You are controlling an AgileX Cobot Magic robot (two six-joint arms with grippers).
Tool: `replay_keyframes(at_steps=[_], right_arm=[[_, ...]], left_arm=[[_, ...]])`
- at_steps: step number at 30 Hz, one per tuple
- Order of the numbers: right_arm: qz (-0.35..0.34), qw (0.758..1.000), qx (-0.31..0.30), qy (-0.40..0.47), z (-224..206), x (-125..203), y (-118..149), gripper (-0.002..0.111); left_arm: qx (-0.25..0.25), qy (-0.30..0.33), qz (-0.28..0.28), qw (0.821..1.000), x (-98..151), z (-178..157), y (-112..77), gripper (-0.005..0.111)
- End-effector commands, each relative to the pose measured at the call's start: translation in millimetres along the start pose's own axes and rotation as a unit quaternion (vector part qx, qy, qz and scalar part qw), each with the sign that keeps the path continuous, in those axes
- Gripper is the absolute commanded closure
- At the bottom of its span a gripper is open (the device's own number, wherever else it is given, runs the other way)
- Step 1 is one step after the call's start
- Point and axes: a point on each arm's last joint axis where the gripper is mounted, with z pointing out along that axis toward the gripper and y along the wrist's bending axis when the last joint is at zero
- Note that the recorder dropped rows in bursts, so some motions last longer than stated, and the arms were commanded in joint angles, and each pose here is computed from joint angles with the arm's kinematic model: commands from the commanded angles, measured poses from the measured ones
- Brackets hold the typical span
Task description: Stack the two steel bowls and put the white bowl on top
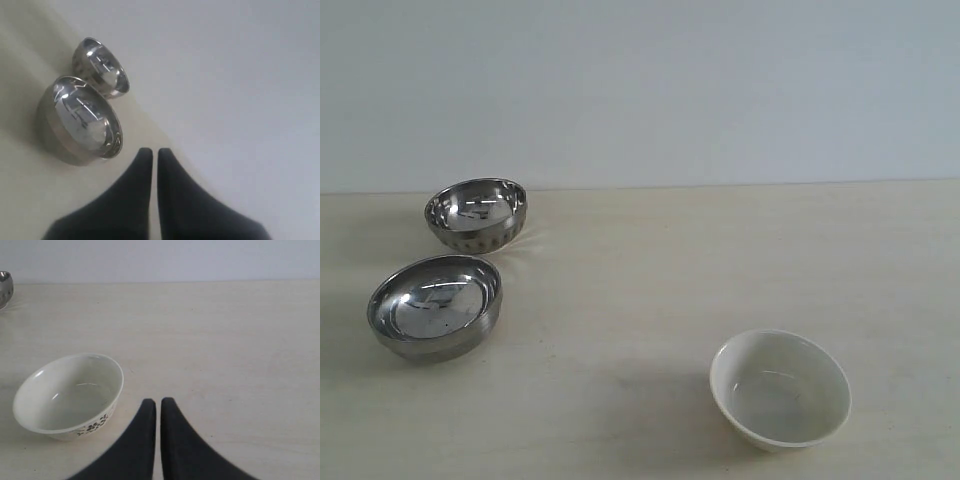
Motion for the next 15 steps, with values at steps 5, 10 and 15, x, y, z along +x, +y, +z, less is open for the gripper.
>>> replay_keyframes(at_steps=[5,10,15], right_arm=[[-0.001,1.0,0.002,-0.004,-0.4,-0.6,-0.2,0.108],[-0.001,1.0,0.002,-0.004,-0.4,-0.6,-0.2,0.108],[-0.001,1.0,0.002,-0.004,-0.4,-0.6,-0.2,0.108]], left_arm=[[0.01,-0.041,-0.02,0.999,-7.0,-0.3,-1.1,0.103],[0.025,-0.048,-0.084,0.995,-8.5,-0.5,-3.1,0.103],[0.055,-0.118,0.087,0.988,-34.4,-11.8,-32.8,0.103]])
